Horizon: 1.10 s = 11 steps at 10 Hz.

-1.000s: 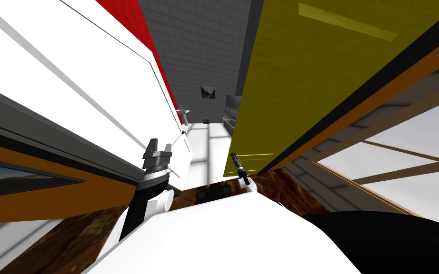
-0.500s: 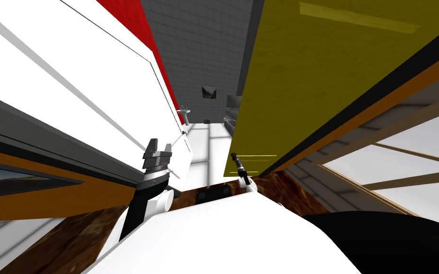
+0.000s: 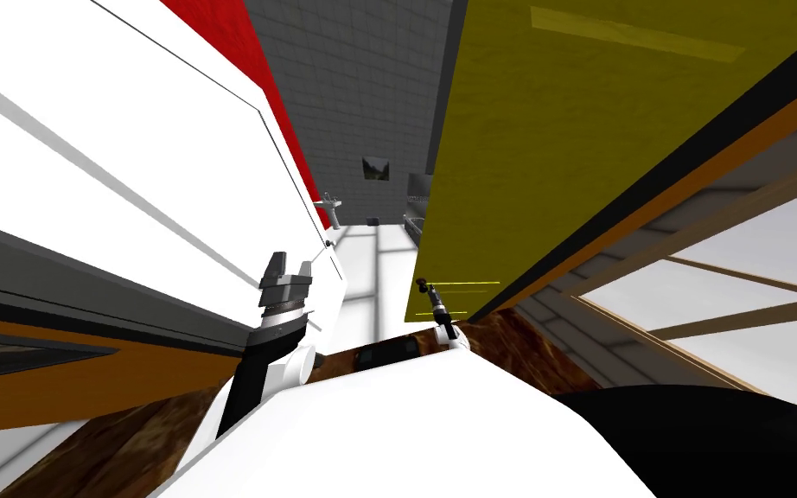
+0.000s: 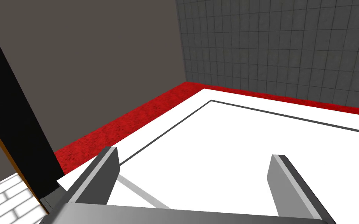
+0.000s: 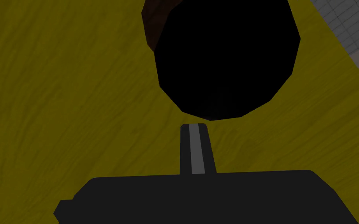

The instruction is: Push the door open

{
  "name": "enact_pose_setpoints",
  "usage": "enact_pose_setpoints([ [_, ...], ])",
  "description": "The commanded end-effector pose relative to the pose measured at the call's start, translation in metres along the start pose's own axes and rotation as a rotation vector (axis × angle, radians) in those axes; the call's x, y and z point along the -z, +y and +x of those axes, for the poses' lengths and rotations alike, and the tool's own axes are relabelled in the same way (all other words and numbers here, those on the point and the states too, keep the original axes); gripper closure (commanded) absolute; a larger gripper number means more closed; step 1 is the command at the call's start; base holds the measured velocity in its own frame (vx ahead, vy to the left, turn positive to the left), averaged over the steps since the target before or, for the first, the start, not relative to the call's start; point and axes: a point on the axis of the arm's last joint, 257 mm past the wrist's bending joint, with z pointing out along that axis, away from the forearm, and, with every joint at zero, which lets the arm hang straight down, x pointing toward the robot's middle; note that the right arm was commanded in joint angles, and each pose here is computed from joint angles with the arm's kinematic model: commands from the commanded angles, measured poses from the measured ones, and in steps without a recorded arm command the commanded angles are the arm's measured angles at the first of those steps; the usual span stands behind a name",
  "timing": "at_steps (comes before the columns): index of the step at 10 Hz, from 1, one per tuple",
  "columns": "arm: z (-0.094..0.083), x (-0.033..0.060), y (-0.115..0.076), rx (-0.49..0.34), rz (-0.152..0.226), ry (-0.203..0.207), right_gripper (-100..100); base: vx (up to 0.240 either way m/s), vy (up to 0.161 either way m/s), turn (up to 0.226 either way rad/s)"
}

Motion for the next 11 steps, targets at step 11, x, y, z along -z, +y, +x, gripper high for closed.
enact_pose_setpoints([
  [11, 0.025, 0.0779, 0.023, 0.322, -0.149, 0.104, -100, 0.059, 0.009, -0.167],
])
